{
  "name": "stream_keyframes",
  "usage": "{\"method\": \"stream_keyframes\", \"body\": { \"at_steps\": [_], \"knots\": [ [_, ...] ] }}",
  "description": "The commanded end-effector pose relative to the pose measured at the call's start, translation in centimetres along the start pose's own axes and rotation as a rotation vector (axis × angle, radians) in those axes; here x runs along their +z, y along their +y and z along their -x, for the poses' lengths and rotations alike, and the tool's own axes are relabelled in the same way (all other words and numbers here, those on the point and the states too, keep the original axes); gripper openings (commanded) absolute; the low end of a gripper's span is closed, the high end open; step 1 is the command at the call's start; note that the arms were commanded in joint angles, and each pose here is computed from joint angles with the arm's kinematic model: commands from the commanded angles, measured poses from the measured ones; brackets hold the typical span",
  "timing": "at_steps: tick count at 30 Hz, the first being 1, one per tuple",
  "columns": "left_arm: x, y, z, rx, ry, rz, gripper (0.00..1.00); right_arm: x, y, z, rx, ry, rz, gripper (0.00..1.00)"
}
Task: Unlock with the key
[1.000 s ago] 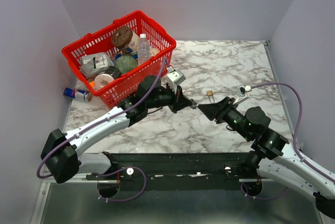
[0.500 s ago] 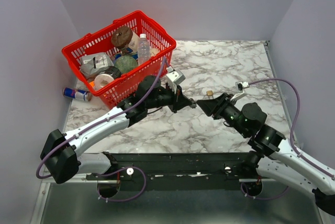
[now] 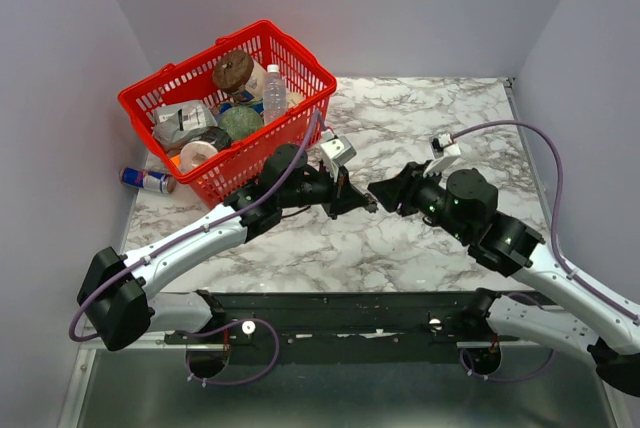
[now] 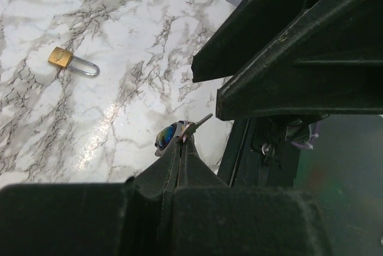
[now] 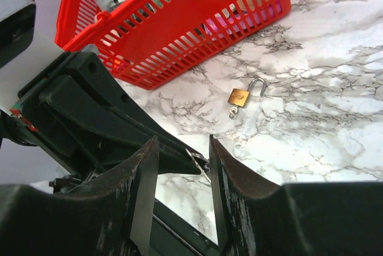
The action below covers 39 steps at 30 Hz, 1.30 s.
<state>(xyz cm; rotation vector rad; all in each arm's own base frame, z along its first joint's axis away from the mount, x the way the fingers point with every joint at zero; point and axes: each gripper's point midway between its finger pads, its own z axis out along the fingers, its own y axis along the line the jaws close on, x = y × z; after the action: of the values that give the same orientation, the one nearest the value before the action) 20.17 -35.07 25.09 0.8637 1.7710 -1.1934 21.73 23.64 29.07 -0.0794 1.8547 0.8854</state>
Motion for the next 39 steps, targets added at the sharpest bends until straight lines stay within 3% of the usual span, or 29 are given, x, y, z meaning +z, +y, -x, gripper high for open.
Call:
{"method": "stream_keyframes", "body": {
  "at_steps": [1,13,18,24,28,30,33,36,39],
  "knots": [
    [0.1,-0.8,0.0,0.036,0.025,-0.044,0.0,-0.7,0.0,-1.0,-0.098,0.117,-0.006,0.45],
    [0.1,-0.8,0.0,0.041,0.03,-0.047,0.0,-0.9,-1.0,-4.5,-0.148,0.31,-0.035,0.38],
    [0.1,-0.8,0.0,0.042,0.029,-0.049,0.0,-0.6,-0.9,-4.8,-0.151,0.324,-0.03,0.34],
    [0.2,-0.8,-0.1,0.042,0.031,-0.047,0.0,-0.7,-0.5,-4.7,-0.153,0.329,-0.013,0.23],
    [0.2,-0.9,-0.1,0.047,0.034,-0.058,0.0,-0.7,-0.3,-4.8,-0.143,0.338,-0.003,0.01],
    [0.2,-1.1,-0.1,0.06,0.035,-0.068,0.0,-0.8,0.3,-4.8,-0.124,0.346,0.024,0.01],
    [-0.1,-1.1,0.0,0.092,0.033,-0.064,0.21,-1.2,0.7,-4.3,-0.093,0.351,0.037,0.01],
    [-0.4,-1.4,0.3,0.153,0.022,-0.063,0.65,-1.8,0.9,-3.8,-0.06,0.37,0.039,0.01],
    [-1.0,-1.2,0.2,0.256,0.029,-0.031,0.72,-2.4,0.8,-3.2,-0.015,0.386,0.018,0.01]
  ]
}}
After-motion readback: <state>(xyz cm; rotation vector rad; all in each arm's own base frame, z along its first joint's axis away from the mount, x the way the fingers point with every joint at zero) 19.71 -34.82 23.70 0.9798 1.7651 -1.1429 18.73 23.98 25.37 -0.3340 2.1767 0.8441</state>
